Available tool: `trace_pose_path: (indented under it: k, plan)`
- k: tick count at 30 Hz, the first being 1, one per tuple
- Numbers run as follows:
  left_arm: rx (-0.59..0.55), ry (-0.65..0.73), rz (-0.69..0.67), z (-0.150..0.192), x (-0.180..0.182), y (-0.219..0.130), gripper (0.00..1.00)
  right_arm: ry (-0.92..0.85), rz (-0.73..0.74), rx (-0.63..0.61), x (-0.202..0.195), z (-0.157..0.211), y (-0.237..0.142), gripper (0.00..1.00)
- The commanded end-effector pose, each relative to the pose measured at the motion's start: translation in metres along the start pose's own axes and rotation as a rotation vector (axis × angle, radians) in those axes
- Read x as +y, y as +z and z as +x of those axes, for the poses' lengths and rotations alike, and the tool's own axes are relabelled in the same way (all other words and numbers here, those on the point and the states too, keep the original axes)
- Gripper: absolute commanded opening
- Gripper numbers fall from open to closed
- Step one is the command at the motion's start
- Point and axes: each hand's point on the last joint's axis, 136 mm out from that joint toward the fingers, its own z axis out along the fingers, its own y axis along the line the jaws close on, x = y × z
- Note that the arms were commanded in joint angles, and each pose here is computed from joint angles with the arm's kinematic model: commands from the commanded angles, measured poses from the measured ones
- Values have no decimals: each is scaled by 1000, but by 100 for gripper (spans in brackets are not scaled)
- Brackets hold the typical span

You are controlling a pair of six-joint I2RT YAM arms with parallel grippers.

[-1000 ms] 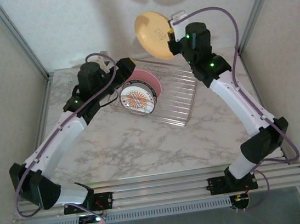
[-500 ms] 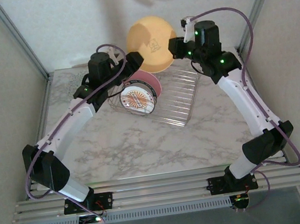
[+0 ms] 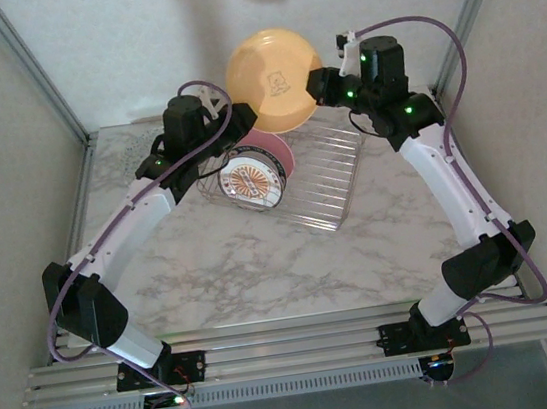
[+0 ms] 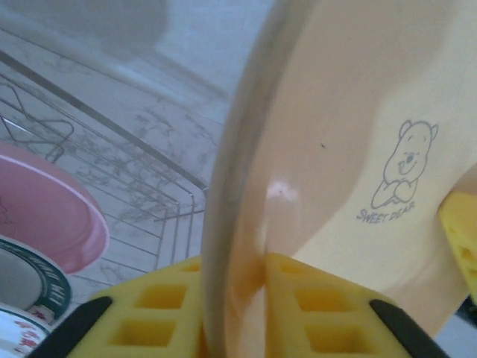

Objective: Unload the plates from the dish rack

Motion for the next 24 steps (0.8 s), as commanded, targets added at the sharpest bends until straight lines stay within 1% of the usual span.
trace_pose_path:
  k: [1,2,4,5,6,8,9,10,11,14,17,21,24]
  plan:
    - [-22,6,-4,-4,-4,-5,4,25,-116,-13,27,-9,-10,0]
    - [-28,2,-3,-6,-4,-6,0,28,-117,-8,27,-8,-10,0]
    - [-33,-9,-1,-7,-5,-9,0,31,-117,-3,27,-7,-10,0]
    - [-40,-18,6,-10,-7,-11,0,30,-113,-5,27,-7,-11,7]
    - [-46,-29,15,-12,-9,-14,0,25,-107,-9,26,-8,-12,17]
    - [-69,-59,37,-20,-11,-23,0,15,-77,-29,23,-9,-16,43]
    - [-80,-72,41,-24,-11,-28,0,2,-63,-40,21,-10,-19,52]
    - [-91,-84,43,-28,-10,-34,0,-15,-52,-55,20,-12,-22,60]
    - [-101,-95,44,-32,-9,-41,0,-34,-41,-68,19,-13,-25,65]
    - [-130,-124,20,-40,2,-63,0,-103,-31,-106,25,-17,-34,71]
    - [-161,-145,-26,-44,19,-87,0,-192,-48,-135,38,-18,-41,72]
    - [-214,-192,-110,-45,51,-125,0,-354,-118,-184,68,-11,-48,74]
    - [-260,-244,-191,-39,81,-154,0,-483,-211,-236,98,0,-57,76]
